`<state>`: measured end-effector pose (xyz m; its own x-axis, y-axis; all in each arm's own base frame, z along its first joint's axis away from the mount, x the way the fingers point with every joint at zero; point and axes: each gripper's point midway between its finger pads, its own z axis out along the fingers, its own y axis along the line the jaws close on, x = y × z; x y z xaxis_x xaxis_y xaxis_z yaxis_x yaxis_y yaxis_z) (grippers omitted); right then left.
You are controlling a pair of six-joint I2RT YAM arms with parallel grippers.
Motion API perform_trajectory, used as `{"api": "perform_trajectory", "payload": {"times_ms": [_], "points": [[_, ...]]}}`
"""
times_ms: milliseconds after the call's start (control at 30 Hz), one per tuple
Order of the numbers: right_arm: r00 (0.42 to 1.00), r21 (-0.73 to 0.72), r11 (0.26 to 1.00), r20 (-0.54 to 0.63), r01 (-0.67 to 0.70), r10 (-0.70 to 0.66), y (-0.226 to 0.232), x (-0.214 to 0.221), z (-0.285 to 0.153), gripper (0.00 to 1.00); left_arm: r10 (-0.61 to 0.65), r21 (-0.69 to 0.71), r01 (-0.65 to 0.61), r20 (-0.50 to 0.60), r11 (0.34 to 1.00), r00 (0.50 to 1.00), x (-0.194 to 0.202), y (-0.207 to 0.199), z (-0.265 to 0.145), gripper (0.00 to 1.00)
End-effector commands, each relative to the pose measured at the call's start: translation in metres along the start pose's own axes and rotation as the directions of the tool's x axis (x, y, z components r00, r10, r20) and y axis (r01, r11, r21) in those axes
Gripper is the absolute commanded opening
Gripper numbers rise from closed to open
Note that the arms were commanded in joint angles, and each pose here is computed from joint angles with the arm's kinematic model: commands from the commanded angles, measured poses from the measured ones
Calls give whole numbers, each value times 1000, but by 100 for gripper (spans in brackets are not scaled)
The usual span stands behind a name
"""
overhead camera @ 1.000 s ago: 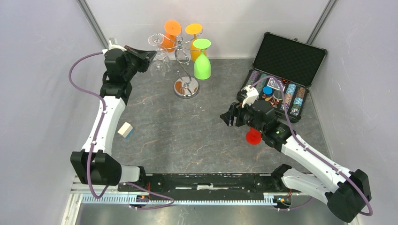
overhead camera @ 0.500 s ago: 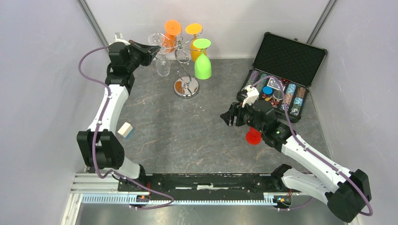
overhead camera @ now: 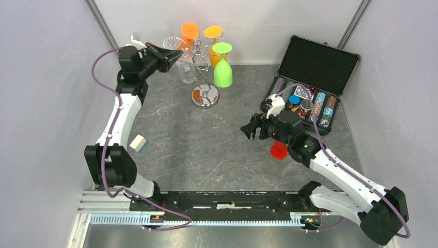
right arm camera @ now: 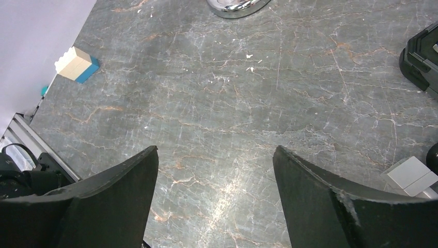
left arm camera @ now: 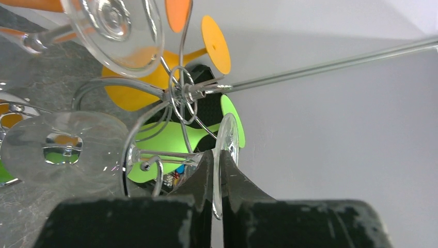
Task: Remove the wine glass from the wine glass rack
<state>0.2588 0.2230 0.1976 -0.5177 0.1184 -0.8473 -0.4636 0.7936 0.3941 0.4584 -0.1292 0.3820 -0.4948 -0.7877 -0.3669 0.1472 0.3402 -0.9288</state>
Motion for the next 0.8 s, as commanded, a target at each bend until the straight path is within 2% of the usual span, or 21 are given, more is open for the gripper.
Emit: {"api": "perform_trajectory", "payload": {"times_ms": [0,200,300,400,567,667,767], "points": [[998,-58,998,55,10,-7,11,-12,-5,88,46,177,-45,-2,983,999,4,-64,-29,2],[995,-174,985,101,5,13,32,-19,-11,96,5,197,-5,-1,980,1000,17,-74,-56,2],[992,-243,970,118,-7,36,44,-22,-16,96,-30,196,29,1,980,1000,27,-73,-72,2],[985,-374,927,166,18,47,69,-30,-27,95,-61,194,62,-9,979,998,41,-71,-92,2],[938,-583,792,344,179,41,127,-55,-63,92,-65,169,78,-78,982,995,79,-63,-130,2],[893,-631,709,451,315,5,158,-70,-81,92,-67,147,86,-131,985,989,103,-57,-153,2],[838,-618,638,539,460,-83,180,-85,-88,92,-72,159,104,-191,982,979,125,-60,-171,2]]}}
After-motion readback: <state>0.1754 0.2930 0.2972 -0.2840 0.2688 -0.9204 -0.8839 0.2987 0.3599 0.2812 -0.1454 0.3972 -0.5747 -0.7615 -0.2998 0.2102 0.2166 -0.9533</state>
